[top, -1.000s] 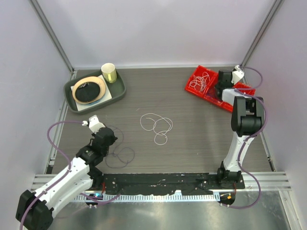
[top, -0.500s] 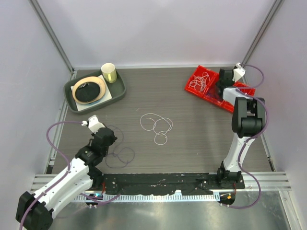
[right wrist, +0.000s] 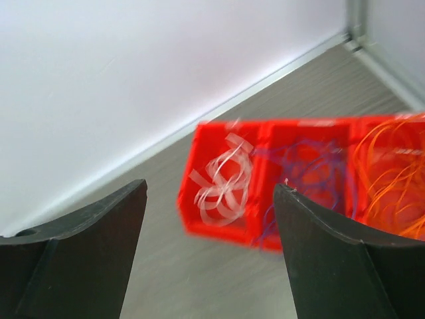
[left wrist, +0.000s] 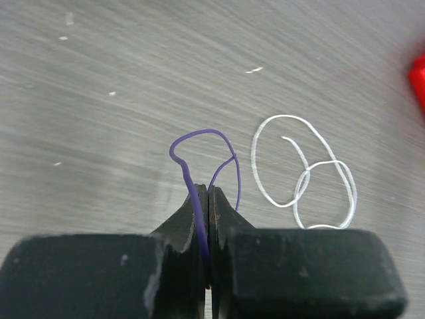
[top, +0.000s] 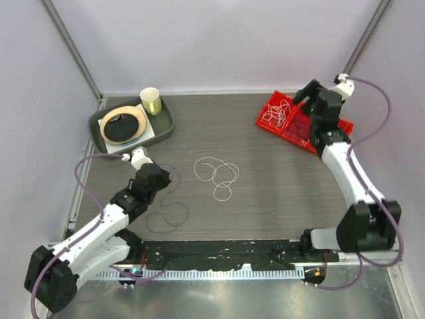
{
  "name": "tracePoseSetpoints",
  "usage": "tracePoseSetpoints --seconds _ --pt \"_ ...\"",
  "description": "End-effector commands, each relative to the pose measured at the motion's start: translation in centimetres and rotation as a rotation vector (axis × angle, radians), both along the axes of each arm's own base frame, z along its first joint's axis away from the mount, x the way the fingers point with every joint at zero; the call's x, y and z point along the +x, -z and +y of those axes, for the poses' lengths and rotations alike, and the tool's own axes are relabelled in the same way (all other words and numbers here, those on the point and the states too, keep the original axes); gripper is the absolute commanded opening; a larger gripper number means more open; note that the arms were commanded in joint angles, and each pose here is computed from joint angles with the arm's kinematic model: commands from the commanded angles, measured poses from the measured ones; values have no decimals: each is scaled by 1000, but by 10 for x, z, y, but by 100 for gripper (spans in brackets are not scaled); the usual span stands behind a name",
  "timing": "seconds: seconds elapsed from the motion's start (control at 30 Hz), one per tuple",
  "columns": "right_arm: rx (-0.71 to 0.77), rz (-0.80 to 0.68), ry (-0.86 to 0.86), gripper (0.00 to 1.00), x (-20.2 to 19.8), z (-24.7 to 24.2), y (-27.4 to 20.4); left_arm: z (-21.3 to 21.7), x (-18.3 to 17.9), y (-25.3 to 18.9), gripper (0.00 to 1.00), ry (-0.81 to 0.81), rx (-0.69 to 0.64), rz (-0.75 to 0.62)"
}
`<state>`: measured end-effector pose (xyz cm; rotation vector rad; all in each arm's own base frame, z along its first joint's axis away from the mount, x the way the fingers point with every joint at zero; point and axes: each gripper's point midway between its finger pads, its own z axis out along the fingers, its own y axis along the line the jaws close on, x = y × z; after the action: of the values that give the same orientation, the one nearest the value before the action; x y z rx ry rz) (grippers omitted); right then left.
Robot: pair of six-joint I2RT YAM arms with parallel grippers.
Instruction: Untangle the cables
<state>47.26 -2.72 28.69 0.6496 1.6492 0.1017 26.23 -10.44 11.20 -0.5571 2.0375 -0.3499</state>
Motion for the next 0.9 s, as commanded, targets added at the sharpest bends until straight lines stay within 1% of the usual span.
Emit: tracePoseSetpoints --seconds 0.0,0.03,0.07,0.1,0.13,0.17,0.2,0.23,0.27,0.3,0.33,0.37,0.4,0.43,0.47,0.5,0.53,0.57,0.6,0.63,0.67,0.7,0.73,0.77,0.8,0.83,0.87 --pt "-1 1 -238 82 -61 59 4 -48 32 -50 1 113 -148 -118" --pt "15 15 -301 82 -75 70 29 -59 34 -52 1 152 -160 -112" --pt "52 -15 -427 83 -89 93 28 -68 39 -63 1 173 -167 -121" --pt "64 -107 -487 82 -106 102 9 -83 44 -76 1 214 -181 -160" --pt "88 -83 -528 83 -121 109 34 -95 50 -64 1 232 -156 -127" --pt "119 -104 -590 83 -133 120 36 -110 56 -80 0 257 -165 -152" --pt "125 -176 -598 83 -144 121 23 -134 54 -84 0 312 -170 -163" --pt "138 -160 -602 83 -151 122 41 -151 57 -71 0 349 -135 -137" --pt "139 -178 -614 83 -155 123 41 -170 61 -87 0 380 -146 -169" --pt "119 -187 -660 83 -161 129 40 -190 56 -93 0 429 -147 -180" --pt "105 -199 -705 83 -168 135 35 -201 58 -89 0 454 -121 -173" --pt "84 -208 -751 83 -173 140 33 -216 58 -109 0 484 -141 -209" --pt "61 -230 -822 83 -180 149 29 -220 59 -115 0 492 -144 -219" --pt "59 -238 -825 83 -183 150 31 -222 59 -120 0 492 -150 -226" --pt "59 -251 -837 83 -184 153 31 -220 59 -131 0 475 -169 -237" --pt "40 -296 -869 82 -186 158 25 -208 58 -126 0 432 -141 -207" --pt "28 -292 -942 83 -193 169 31 -199 57 -125 0 397 -131 -198" --pt "22 -288 -1002 82 -198 181 35 -188 51 -131 0 362 -153 -199" --pt "3 -288 -1055 82 -203 190 37 -167 43 -110 0 318 -79 -125" --pt "-40 -291 -1088 82 -204 197 36 -154 37 -103 1 290 -53 -93" --pt "-62 -271 -1108 82 -203 202 42 -138 27 -90 7 258 -30 -50" --pt "-76 -248 -1164 83 -212 218 48 -117 10 -81 11 244 17 6" --pt "-102 -243 -1137 82 -206 220 46 -105 0 -73 15 228 39 40" --pt "-143 -234 -1155 83 -206 227 51 -90 -12 -54 23 211 69 93" --pt "-147 -181 -1201 83 -211 243 65 -75 -27 -45 26 188 70 137" --pt "-164 -172 -1212 83 -209 253 61 -72 -37 -35 30 205 68 174" --pt "-181 -137 -1165 83 -200 255 65 -63 -48 -17 41 199 87 223"
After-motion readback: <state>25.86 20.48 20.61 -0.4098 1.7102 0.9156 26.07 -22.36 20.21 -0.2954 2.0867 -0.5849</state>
